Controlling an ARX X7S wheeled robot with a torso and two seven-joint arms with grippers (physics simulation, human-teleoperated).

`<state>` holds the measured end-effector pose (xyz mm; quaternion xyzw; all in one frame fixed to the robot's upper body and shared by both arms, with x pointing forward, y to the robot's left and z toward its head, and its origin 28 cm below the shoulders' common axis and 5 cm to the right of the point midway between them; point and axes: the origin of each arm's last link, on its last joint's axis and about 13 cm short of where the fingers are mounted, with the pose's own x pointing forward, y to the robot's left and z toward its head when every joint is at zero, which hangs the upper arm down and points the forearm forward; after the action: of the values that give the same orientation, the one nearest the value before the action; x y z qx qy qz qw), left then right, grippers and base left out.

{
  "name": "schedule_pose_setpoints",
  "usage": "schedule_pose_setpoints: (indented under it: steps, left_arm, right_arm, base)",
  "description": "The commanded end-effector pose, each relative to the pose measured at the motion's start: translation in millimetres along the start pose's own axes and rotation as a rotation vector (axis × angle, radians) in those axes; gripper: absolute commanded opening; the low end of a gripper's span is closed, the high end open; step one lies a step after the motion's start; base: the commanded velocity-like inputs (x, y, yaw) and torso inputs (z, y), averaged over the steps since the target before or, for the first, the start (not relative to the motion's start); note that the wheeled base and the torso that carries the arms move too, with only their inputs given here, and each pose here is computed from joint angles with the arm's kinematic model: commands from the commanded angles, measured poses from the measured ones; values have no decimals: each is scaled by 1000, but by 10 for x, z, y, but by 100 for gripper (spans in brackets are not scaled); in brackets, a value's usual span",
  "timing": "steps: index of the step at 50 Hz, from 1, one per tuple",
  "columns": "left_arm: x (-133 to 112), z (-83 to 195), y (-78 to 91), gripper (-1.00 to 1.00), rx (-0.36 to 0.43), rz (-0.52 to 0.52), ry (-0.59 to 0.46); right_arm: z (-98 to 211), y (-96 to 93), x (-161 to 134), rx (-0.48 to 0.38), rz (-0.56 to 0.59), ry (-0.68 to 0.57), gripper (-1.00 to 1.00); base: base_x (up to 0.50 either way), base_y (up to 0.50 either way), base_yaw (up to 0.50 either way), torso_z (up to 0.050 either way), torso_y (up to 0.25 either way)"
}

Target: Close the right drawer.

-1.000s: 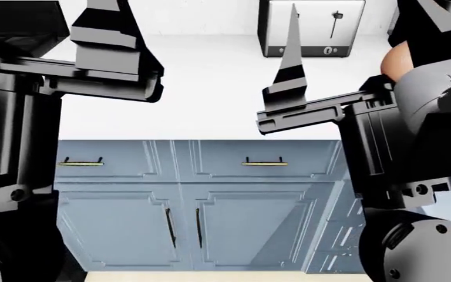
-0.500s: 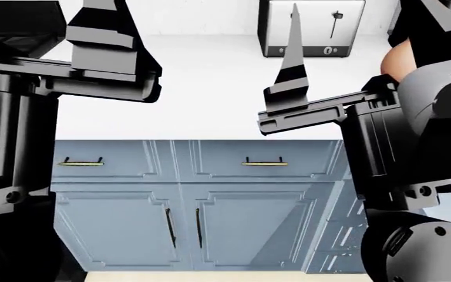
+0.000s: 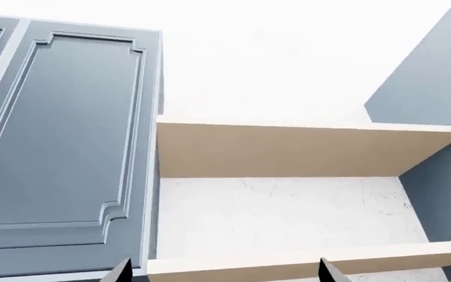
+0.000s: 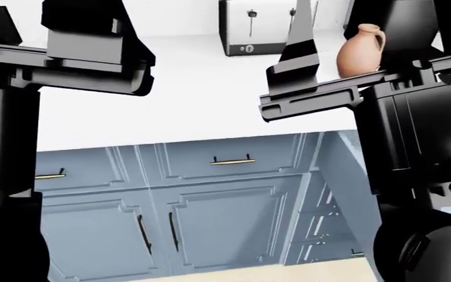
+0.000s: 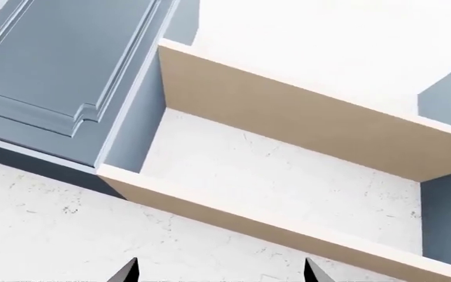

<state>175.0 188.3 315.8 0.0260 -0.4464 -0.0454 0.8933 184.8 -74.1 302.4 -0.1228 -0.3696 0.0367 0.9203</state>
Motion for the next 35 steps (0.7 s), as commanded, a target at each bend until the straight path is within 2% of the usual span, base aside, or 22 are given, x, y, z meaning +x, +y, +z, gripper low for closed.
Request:
schedule_pose_setpoints:
  steps: [1, 35]
  left_arm:
    - [0, 19, -2, 100, -1, -2, -7]
    - [0, 19, -2, 100, -1, -2, -7]
  right_arm:
    - [36, -8, 2, -3, -2, -9, 100]
    - [36, -8, 1, -3, -2, -9, 100]
  base:
    - [0, 0, -500, 0, 0]
    - [0, 0, -500, 0, 0]
